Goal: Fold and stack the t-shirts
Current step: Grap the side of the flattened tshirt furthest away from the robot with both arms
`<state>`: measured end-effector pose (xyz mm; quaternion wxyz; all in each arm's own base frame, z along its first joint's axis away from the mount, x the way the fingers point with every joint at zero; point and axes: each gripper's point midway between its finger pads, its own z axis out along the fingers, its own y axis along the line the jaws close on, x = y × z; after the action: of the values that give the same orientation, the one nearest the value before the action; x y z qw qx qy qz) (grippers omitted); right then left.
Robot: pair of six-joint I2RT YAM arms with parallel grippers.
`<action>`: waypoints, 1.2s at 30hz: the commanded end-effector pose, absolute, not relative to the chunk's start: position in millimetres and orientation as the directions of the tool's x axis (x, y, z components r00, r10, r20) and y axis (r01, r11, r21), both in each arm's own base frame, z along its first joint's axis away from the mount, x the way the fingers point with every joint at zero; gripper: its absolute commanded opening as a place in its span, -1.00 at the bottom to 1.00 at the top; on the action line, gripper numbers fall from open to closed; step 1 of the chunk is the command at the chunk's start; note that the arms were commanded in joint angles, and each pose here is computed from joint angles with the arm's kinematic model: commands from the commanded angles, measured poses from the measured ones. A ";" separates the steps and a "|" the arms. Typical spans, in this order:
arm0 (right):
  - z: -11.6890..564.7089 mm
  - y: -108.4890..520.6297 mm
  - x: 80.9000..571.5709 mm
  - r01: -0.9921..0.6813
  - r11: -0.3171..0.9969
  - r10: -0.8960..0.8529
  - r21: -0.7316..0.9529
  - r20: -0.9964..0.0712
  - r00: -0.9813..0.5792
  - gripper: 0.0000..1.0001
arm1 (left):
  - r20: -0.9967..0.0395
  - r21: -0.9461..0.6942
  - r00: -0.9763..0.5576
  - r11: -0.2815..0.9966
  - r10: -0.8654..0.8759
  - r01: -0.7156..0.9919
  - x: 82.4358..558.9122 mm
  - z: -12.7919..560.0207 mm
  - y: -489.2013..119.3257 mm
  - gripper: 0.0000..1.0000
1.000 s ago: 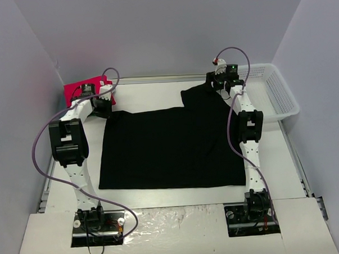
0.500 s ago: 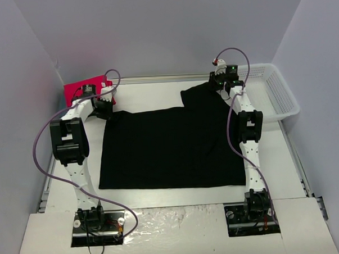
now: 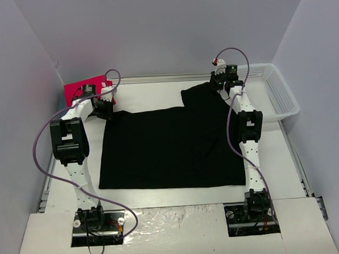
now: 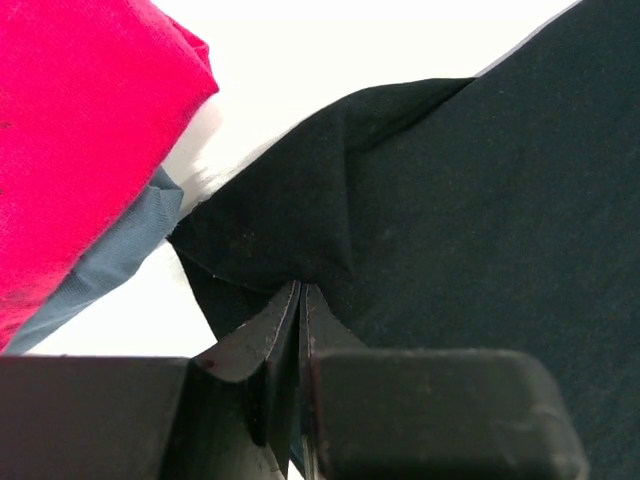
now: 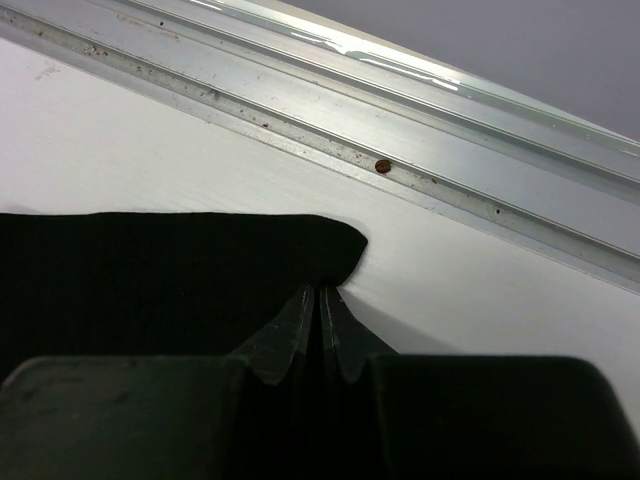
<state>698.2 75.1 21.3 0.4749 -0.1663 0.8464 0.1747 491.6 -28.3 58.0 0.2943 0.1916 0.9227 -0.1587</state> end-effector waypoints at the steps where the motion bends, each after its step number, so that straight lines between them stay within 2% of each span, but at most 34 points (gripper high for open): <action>1: 29.4 74.0 697.3 -0.436 0.892 -0.123 0.124 -0.859 -0.496 -1.00 | -0.644 -0.176 -0.721 0.868 0.256 0.465 498.1 75.8 -31.8 -0.95; 3: 33.9 74.8 697.0 -0.439 0.890 -0.122 0.125 -0.862 -0.493 -1.00 | -0.682 -0.139 -0.689 0.880 0.247 0.454 504.2 86.5 -27.6 -0.95; 20: 93.4 85.2 681.1 -0.476 0.865 -0.095 0.160 -0.878 -0.469 -1.00 | -0.743 -0.036 -0.626 0.920 0.236 0.390 509.5 122.7 -7.1 -0.95; 36: 144.3 87.8 660.4 -0.505 0.851 -0.112 0.144 -0.890 -0.442 -1.00 | -0.762 0.044 -0.592 0.933 0.263 0.358 507.9 144.5 3.8 -0.95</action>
<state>669.4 80.9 91.7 0.4703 -0.1681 0.8447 0.1925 505.8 -1.1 101.4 0.3751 0.1680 0.9082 -0.0786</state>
